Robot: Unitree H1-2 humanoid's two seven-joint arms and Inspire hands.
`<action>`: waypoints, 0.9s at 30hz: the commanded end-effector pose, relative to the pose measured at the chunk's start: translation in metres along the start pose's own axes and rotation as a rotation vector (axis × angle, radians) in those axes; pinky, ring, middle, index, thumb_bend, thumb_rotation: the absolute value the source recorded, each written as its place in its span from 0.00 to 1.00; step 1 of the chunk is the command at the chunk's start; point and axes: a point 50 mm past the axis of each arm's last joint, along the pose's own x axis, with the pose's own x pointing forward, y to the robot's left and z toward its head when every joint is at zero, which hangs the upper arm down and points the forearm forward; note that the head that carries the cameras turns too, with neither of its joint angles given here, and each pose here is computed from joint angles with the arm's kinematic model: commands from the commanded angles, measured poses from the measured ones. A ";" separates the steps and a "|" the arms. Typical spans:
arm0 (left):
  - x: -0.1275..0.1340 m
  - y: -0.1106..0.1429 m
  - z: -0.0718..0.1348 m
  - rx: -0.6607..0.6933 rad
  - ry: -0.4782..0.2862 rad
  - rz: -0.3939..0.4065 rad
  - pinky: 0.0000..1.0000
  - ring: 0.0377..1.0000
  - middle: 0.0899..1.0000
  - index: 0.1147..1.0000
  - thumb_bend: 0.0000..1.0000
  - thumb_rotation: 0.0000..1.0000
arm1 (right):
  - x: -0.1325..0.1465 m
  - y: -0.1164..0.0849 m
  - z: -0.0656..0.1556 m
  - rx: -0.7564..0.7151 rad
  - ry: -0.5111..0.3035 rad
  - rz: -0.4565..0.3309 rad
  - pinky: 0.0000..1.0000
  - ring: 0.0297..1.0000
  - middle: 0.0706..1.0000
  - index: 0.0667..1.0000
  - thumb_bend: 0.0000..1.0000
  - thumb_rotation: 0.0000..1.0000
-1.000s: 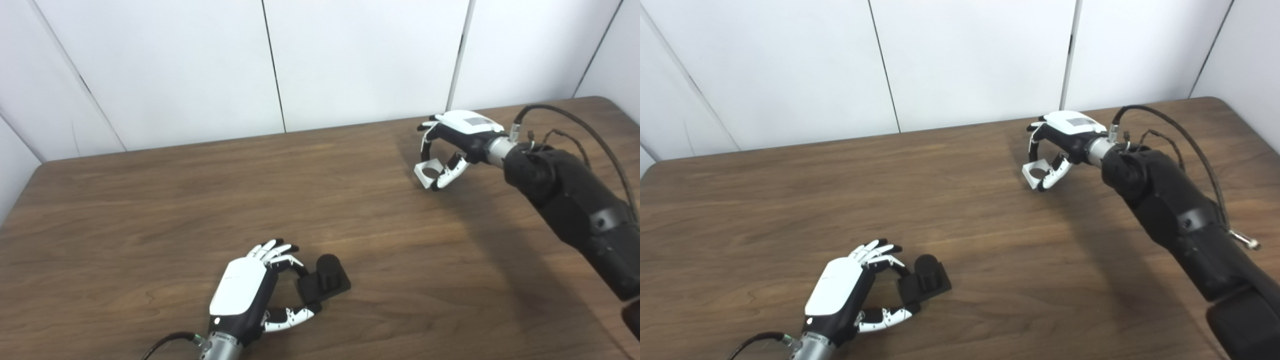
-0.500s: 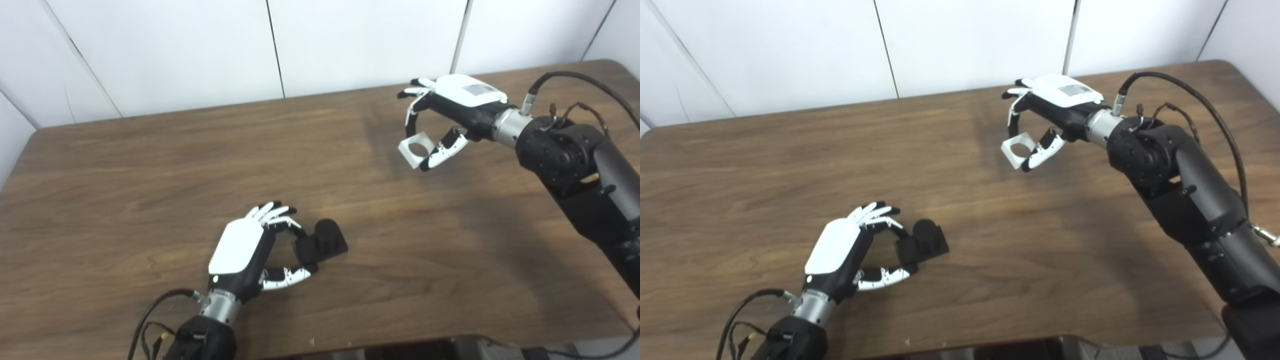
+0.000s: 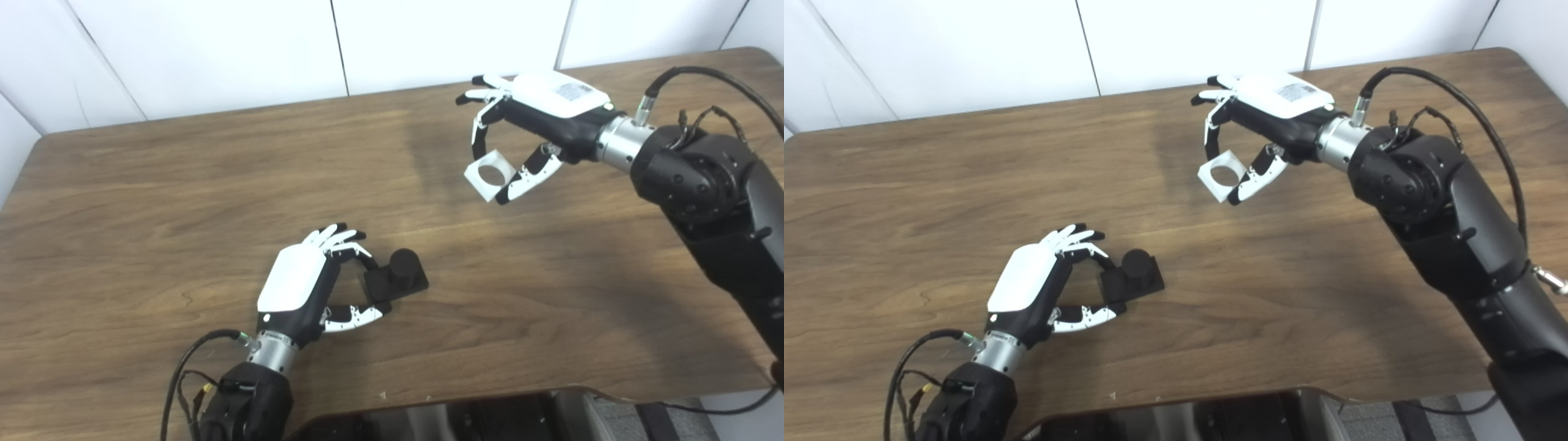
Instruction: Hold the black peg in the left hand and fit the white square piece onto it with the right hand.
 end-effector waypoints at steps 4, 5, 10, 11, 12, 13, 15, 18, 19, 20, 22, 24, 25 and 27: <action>0.005 0.012 0.011 0.021 -0.042 0.062 0.93 0.92 0.83 0.49 0.56 0.32 | 0.002 -0.021 0.021 -0.040 -0.086 -0.065 0.94 1.00 0.92 0.45 0.52 0.14; 0.005 0.011 0.011 0.019 -0.042 0.062 0.93 0.92 0.83 0.49 0.56 0.32 | 0.002 -0.021 0.022 -0.037 -0.095 -0.067 0.94 1.00 0.92 0.45 0.52 0.14; 0.005 0.008 0.012 0.037 -0.034 0.052 0.92 0.93 0.83 0.49 0.56 0.36 | 0.004 -0.021 0.037 -0.039 -0.154 -0.074 0.93 1.00 0.92 0.45 0.52 0.14; 0.005 0.008 0.012 0.039 -0.035 0.052 0.92 0.93 0.83 0.49 0.55 0.37 | 0.005 -0.020 0.041 -0.038 -0.167 -0.075 0.93 1.00 0.92 0.45 0.52 0.14; 0.005 0.007 0.012 0.039 -0.036 0.052 0.92 0.92 0.83 0.49 0.56 0.37 | 0.005 -0.020 0.044 -0.036 -0.177 -0.075 0.93 1.00 0.91 0.45 0.52 0.14; 0.005 0.007 0.012 0.042 -0.035 0.052 0.92 0.92 0.83 0.49 0.56 0.37 | 0.005 -0.020 0.047 -0.034 -0.188 -0.075 0.94 1.00 0.91 0.45 0.52 0.14; 0.005 0.006 0.012 0.042 -0.032 0.050 0.92 0.92 0.83 0.49 0.56 0.37 | 0.006 -0.019 0.052 -0.038 -0.205 -0.074 0.94 1.00 0.91 0.45 0.52 0.14; 0.005 0.004 0.013 0.049 -0.031 0.049 0.92 0.92 0.83 0.49 0.56 0.37 | 0.006 -0.016 0.059 -0.038 -0.220 -0.071 0.94 1.00 0.91 0.45 0.52 0.14; 0.005 0.003 0.013 0.050 -0.032 0.051 0.92 0.92 0.83 0.49 0.56 0.37 | 0.007 -0.016 0.061 -0.036 -0.223 -0.071 0.94 1.00 0.91 0.45 0.52 0.14; 0.005 0.003 0.013 0.050 -0.032 0.050 0.92 0.92 0.83 0.49 0.56 0.37 | 0.008 -0.014 0.062 -0.038 -0.230 -0.070 0.94 1.00 0.91 0.45 0.52 0.14; 0.005 0.002 0.013 0.048 -0.032 0.050 0.92 0.92 0.83 0.49 0.56 0.37 | 0.009 -0.012 0.065 -0.037 -0.238 -0.068 0.93 1.00 0.91 0.45 0.52 0.14; 0.006 0.001 0.013 0.047 -0.039 0.054 0.91 0.91 0.82 0.49 0.56 0.35 | 0.010 -0.010 0.069 -0.028 -0.251 -0.065 0.94 1.00 0.91 0.45 0.52 0.14; 0.006 0.001 0.013 0.047 -0.041 0.056 0.90 0.91 0.82 0.48 0.56 0.35 | 0.011 -0.010 0.071 -0.025 -0.255 -0.064 0.94 1.00 0.91 0.45 0.52 0.14; 0.006 0.001 0.013 0.054 -0.041 0.059 0.89 0.91 0.82 0.48 0.56 0.34 | 0.011 -0.008 0.074 -0.023 -0.265 -0.061 0.94 1.00 0.91 0.45 0.52 0.14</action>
